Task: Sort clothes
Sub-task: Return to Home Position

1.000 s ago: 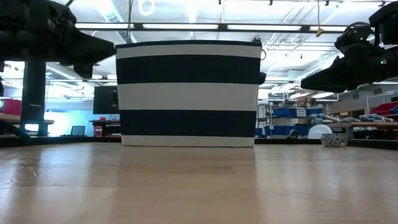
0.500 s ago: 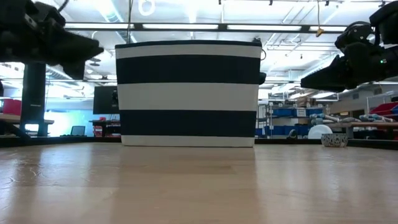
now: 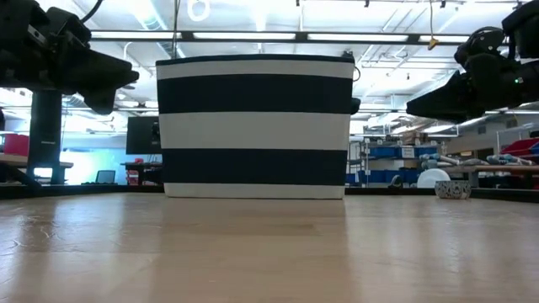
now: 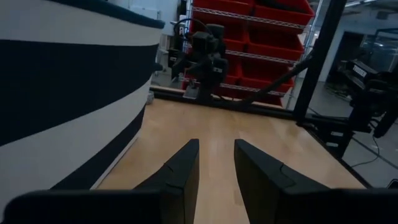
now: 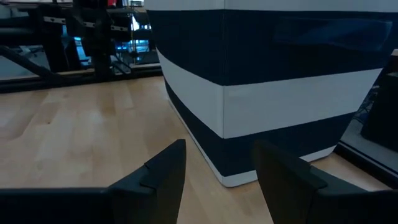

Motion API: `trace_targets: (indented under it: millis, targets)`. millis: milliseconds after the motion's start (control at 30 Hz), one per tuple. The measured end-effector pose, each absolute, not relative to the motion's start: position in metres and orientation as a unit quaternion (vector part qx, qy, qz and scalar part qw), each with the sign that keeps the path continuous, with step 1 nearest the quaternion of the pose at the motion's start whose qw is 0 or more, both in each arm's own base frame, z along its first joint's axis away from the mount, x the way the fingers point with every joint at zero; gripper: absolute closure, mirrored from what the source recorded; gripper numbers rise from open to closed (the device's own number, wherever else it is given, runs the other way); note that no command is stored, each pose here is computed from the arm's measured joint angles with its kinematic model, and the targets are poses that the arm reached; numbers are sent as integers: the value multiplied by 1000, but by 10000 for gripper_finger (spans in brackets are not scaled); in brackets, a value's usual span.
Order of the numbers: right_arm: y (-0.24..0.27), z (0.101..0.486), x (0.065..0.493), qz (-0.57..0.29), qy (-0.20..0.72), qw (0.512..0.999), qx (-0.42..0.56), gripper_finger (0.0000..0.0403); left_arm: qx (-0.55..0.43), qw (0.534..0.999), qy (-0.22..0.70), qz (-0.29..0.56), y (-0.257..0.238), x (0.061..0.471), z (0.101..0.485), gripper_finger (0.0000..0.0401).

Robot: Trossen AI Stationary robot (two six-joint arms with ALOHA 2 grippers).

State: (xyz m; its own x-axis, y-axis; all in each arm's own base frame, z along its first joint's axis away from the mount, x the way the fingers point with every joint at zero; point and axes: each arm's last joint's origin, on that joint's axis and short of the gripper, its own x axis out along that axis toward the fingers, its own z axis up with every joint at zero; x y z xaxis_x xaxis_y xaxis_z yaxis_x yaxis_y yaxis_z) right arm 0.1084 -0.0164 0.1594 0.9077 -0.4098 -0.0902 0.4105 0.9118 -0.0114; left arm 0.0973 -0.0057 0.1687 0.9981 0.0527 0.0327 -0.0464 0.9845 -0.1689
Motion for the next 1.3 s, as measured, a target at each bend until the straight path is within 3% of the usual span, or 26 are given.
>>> trace_targets:
  millis: [933, 1300]
  targets:
    - [-17, 160, 108, -212, 45, 976, 4, 215, -86, 995, -40, 23, -6, 97, 173, 295]
    - [-22, 160, 105, -319, 43, 947, -2, 215, -86, 995, -40, 23, -6, 97, 173, 295]
